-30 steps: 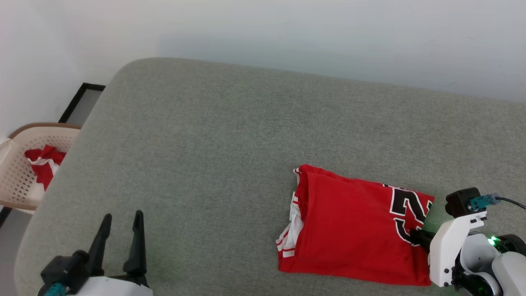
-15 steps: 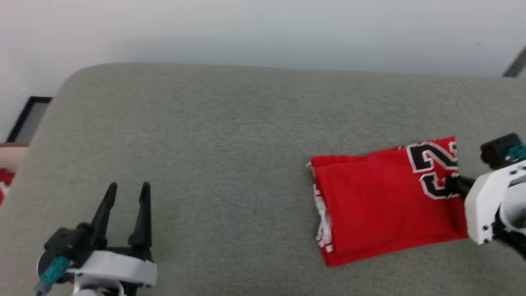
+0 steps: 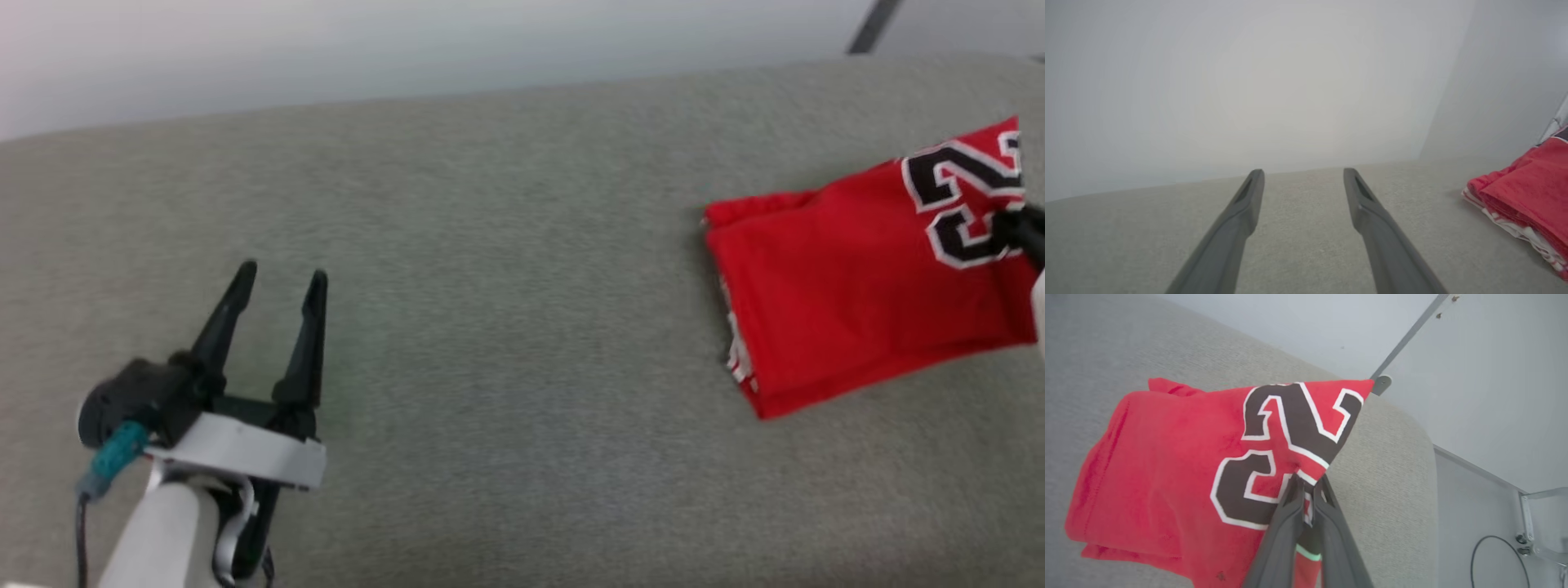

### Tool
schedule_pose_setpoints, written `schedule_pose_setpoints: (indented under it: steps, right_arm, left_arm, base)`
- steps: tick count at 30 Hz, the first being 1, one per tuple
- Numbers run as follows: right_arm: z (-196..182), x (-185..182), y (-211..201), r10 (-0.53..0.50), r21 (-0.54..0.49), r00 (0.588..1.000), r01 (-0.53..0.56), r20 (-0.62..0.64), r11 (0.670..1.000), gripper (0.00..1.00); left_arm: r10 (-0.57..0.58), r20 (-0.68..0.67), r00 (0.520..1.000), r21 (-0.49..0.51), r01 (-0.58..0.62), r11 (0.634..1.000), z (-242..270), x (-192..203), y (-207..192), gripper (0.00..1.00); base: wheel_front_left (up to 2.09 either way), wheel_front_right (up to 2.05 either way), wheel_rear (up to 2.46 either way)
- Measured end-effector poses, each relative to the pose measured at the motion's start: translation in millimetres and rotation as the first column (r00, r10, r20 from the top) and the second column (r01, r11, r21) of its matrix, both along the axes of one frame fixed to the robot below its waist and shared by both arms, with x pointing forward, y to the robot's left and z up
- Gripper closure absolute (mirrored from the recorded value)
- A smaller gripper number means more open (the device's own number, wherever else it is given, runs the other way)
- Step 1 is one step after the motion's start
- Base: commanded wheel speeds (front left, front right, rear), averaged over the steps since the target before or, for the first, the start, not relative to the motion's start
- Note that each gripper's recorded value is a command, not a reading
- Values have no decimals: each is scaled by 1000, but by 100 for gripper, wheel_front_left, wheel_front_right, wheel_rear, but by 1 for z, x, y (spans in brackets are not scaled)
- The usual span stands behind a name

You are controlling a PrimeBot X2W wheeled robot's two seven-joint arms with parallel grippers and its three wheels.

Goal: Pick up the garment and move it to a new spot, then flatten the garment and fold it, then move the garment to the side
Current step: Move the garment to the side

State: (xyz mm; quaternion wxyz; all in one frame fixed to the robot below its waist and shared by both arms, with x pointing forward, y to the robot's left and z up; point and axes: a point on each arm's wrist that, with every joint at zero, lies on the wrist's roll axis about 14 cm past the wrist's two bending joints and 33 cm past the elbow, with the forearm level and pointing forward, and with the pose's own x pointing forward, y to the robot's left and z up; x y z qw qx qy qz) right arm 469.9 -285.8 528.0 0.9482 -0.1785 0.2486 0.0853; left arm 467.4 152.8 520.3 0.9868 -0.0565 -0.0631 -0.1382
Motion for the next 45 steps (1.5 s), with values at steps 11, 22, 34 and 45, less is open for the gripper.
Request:
schedule_pose_setpoints:
  steps: [11,22,34,45]
  right_arm:
    - [-5,0,-101,-136,-212,990,138,25,967,100]
    - [-36,5,-168,-248,-373,969,225,-13,900,100]
    - [-92,30,-159,-280,-353,959,245,-50,903,67]
    - [-61,41,-140,-239,-303,969,247,62,921,0]
  left_arm:
    - [-189,-19,982,0,189,982,-24,47,-64,0]
    - [-224,-86,971,-6,224,975,-62,63,-72,0]
    - [-164,-126,978,10,167,986,-75,62,-46,0]
    - [-106,-99,989,-10,106,994,-50,47,-28,0]
  base:
    - [0,0,0]
    - [0,0,0]
    - [0,0,0]
    - [0,0,0]
